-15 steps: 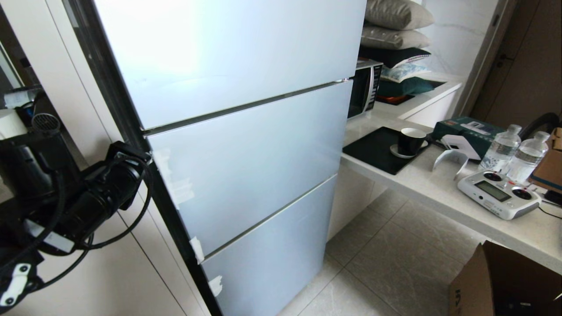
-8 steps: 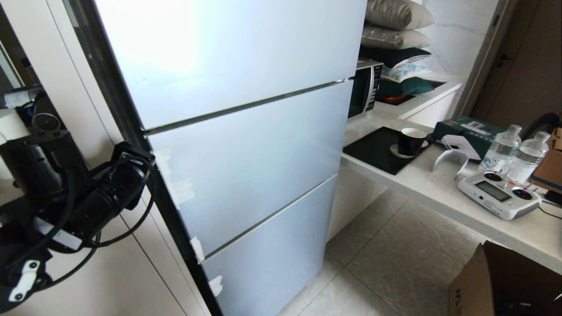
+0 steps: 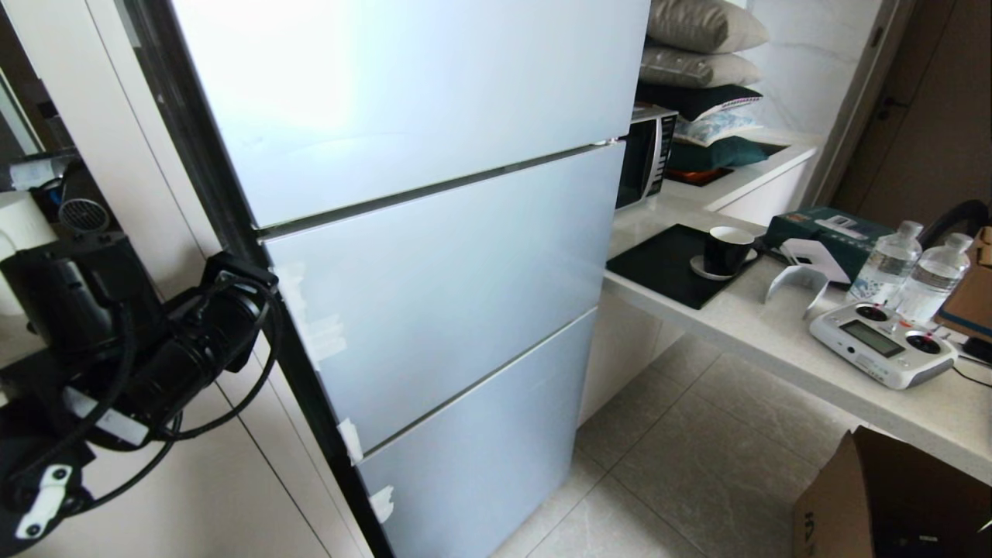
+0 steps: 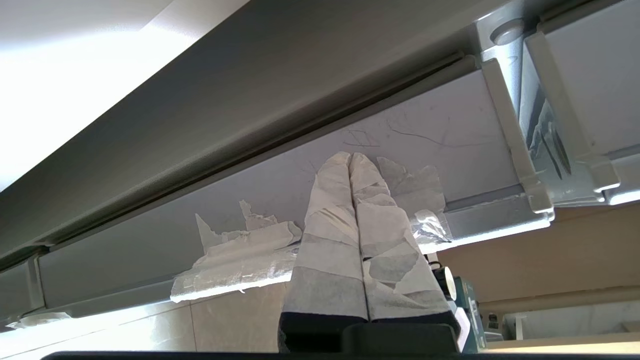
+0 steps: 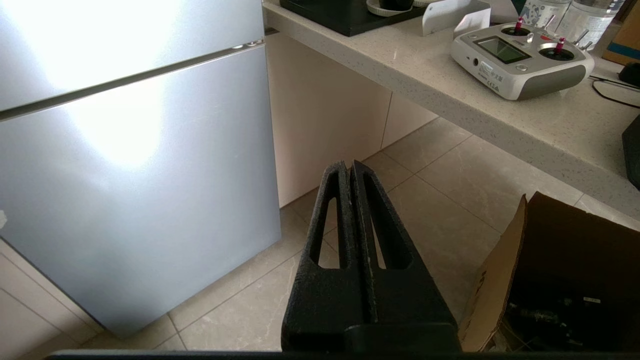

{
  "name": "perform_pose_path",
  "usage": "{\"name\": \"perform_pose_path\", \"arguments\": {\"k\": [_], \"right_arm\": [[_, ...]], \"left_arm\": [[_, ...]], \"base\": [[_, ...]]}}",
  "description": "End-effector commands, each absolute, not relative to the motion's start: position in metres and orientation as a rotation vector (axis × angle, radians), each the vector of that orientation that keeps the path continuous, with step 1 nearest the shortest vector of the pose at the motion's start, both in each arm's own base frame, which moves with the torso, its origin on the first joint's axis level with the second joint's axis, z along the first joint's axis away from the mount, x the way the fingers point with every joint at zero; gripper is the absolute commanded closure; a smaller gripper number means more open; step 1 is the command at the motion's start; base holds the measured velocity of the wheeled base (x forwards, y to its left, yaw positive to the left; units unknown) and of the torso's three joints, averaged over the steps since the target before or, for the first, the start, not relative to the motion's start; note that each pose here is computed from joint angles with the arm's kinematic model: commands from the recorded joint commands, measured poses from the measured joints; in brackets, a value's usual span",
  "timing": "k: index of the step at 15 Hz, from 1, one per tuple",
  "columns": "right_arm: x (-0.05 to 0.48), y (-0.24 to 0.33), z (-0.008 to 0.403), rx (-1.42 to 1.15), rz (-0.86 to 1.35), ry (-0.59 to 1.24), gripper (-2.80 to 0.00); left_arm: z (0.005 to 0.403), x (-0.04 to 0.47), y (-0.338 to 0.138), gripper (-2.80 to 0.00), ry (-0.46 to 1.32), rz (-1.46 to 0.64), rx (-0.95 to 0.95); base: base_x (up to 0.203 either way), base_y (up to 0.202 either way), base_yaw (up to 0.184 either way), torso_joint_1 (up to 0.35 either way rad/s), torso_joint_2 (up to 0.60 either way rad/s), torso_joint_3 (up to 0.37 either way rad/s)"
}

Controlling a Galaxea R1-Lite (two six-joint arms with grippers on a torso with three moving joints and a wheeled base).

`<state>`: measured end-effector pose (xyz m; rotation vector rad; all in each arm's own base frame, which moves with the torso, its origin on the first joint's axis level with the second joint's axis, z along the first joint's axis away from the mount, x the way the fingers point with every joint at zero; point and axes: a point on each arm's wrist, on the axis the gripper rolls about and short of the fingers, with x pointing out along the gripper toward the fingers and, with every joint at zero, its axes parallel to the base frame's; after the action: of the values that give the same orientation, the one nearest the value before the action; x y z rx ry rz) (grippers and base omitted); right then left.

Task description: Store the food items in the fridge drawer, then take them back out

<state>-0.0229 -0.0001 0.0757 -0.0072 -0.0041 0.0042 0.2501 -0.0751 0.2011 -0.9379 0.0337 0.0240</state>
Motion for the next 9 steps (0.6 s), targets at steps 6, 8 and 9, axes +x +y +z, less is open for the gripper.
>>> {"name": "perform_pose_path", "arguments": {"k": [6,8,9], "right_arm": [[-0.023,0.0,0.076,-0.008,0.005,-0.005,0.0],[-0.023,0.0,0.076,-0.008,0.005,-0.005,0.0],[-0.023,0.0,0.076,-0.008,0.005,-0.005,0.0]], "left_arm": [[0.199,0.238,-0.078,0.0,0.052,0.0,-0.932],[0.197,0.236,-0.078,0.0,0.057,0.004,-0.93],[0.196,0.234,-0.078,0.0,0.06,0.004,-0.928]], "base": [[0.0,0.0,0.0,0.0,0.0,0.0],[0.0,0.0,0.0,0.0,0.0,0.0],[0.0,0.0,0.0,0.0,0.0,0.0]]}}
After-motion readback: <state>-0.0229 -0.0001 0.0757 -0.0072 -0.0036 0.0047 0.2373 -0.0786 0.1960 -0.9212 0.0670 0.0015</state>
